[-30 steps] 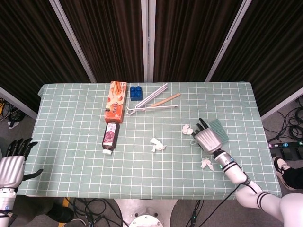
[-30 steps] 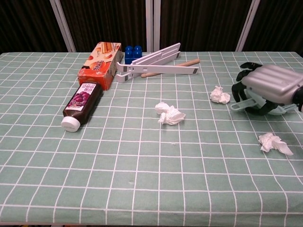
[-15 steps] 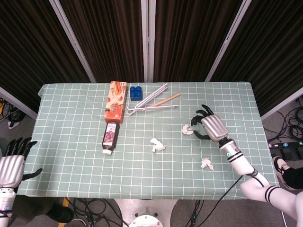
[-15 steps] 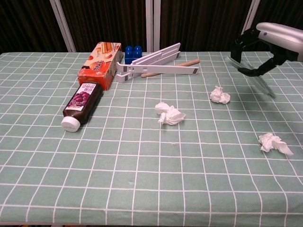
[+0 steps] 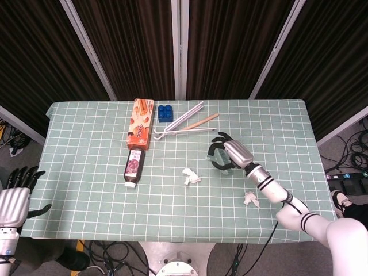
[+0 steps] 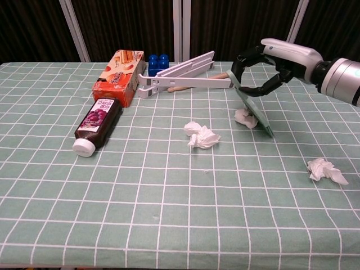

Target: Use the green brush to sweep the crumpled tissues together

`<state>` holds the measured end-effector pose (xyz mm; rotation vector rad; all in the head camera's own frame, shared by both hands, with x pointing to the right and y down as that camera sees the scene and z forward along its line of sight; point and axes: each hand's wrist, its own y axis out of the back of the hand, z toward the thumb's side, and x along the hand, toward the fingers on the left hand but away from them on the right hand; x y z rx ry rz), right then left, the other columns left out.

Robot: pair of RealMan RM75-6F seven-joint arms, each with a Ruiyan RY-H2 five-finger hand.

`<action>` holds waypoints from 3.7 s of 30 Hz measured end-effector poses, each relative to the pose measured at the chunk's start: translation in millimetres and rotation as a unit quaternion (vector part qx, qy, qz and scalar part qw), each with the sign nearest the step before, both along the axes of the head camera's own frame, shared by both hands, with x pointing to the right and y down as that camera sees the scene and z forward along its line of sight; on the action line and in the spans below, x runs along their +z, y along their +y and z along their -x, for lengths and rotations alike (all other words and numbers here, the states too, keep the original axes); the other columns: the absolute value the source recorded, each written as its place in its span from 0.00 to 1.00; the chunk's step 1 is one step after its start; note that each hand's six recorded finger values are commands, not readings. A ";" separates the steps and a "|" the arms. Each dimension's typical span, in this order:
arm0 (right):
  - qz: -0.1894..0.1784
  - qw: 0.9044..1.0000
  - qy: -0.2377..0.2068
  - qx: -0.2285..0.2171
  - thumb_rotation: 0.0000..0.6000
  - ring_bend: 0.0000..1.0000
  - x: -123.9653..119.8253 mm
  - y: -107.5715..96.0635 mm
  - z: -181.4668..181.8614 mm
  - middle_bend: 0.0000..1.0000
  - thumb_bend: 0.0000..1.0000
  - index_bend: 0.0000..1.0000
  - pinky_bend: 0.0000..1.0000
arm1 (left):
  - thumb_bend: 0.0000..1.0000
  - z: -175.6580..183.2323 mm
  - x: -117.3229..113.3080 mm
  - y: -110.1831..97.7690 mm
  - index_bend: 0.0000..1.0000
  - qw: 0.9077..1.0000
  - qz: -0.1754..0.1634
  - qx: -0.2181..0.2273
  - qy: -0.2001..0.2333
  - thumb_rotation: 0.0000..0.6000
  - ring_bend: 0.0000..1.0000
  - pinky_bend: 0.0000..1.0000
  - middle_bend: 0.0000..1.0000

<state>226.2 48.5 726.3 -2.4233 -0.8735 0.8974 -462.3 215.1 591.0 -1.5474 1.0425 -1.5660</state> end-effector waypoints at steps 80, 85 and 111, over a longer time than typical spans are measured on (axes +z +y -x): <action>0.009 0.979 -0.092 0.181 1.00 0.18 -36.2 82.2 43.6 0.51 0.42 0.64 0.00 | 0.08 7.0 6.8 2.7 0.17 1.000 -0.001 0.000 0.024 1.00 0.03 0.02 0.09; -0.027 0.983 -0.060 0.170 1.00 0.19 -52.3 73.8 10.5 0.51 0.42 0.63 0.00 | 0.08 8.5 7.1 2.7 0.17 1.000 -0.002 -0.001 0.025 1.00 0.03 0.02 0.09; -0.073 0.949 0.303 -0.046 1.00 0.00 -22.8 57.6 -88.0 0.07 0.30 0.00 0.00 | 0.08 4.6 1.5 4.8 0.17 1.000 -0.005 -0.001 0.020 1.00 0.03 0.01 0.09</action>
